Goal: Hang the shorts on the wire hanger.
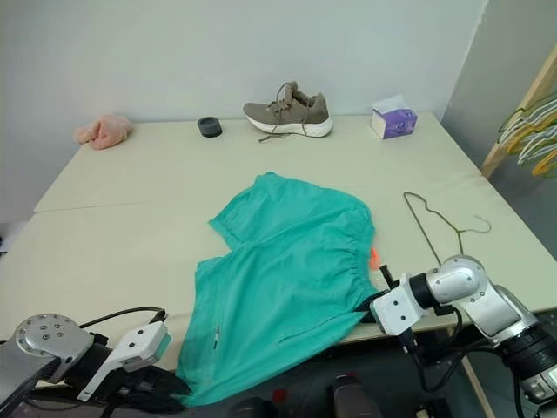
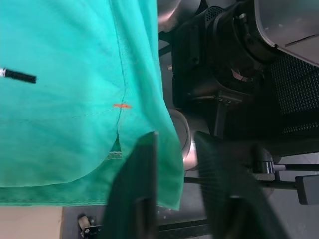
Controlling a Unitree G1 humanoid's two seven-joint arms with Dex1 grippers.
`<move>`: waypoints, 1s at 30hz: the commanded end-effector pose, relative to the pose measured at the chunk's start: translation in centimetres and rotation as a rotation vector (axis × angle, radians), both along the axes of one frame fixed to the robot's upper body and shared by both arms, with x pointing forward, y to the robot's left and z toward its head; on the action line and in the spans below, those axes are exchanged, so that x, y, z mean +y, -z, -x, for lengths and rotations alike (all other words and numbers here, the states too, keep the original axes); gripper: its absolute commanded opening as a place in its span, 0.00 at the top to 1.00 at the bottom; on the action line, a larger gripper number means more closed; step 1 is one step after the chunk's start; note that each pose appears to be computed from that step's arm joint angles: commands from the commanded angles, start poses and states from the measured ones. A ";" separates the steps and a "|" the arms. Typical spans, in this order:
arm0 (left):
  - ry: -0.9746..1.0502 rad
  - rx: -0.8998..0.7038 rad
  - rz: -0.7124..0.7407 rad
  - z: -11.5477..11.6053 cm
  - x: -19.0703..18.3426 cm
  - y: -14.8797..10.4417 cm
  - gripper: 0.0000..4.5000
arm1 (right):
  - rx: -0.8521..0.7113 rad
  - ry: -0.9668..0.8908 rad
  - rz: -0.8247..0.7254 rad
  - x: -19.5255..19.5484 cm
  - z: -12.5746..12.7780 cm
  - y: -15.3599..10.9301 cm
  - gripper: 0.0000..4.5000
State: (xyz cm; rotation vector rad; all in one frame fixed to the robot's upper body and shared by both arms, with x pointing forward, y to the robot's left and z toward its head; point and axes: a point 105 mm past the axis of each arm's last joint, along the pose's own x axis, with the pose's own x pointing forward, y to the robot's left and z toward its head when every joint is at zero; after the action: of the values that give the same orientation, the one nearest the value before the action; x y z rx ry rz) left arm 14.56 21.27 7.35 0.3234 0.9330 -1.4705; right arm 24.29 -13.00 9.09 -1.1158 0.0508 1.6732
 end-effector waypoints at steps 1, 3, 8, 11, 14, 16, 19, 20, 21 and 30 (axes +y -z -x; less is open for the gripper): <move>0.004 -0.033 -0.005 -0.3 0.0 -0.7 0.46 | 0.003 -0.012 -0.008 0.1 0.3 -1.3 0.55; -0.013 -0.057 0.014 -0.8 -0.1 -1.1 0.32 | 0.052 -0.007 -0.020 0.2 0.9 -1.8 0.39; -0.065 -0.098 0.150 -1.8 -1.6 -3.0 0.00 | 0.180 0.104 -0.164 1.1 1.1 -4.0 0.01; -0.097 -0.112 0.232 -2.3 -2.5 -3.6 0.00 | 0.284 0.247 -0.331 1.5 0.2 -5.8 0.01; -0.162 -0.214 0.321 -4.2 -3.6 -4.6 0.00 | 0.277 0.465 -0.557 0.9 -2.4 -8.2 0.01; -0.212 -0.321 0.398 -6.2 -4.6 -6.1 0.00 | 0.211 0.682 -0.658 -1.4 -4.9 -8.9 0.01; -0.273 -0.492 0.449 -9.4 -5.8 -8.1 0.00 | 0.110 1.052 -0.743 -6.3 -7.9 -8.5 0.01; -0.268 -0.515 0.460 -9.9 -6.3 -8.6 0.00 | 0.067 1.165 -0.760 -8.0 -8.6 -8.2 0.01; -0.264 -0.524 0.468 -10.2 -6.6 -8.9 0.00 | 0.039 1.247 -0.769 -9.4 -9.0 -7.9 0.01; -0.135 -0.563 0.479 -12.1 -9.0 -10.2 0.00 | -0.111 1.840 -0.652 -19.7 -10.3 -3.4 0.01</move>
State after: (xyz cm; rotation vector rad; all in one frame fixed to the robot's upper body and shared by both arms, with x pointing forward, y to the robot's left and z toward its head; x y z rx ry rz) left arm 26.66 12.72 16.93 0.2555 0.1774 -1.2983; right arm 34.43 -31.35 11.17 -0.2556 0.3480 -0.0187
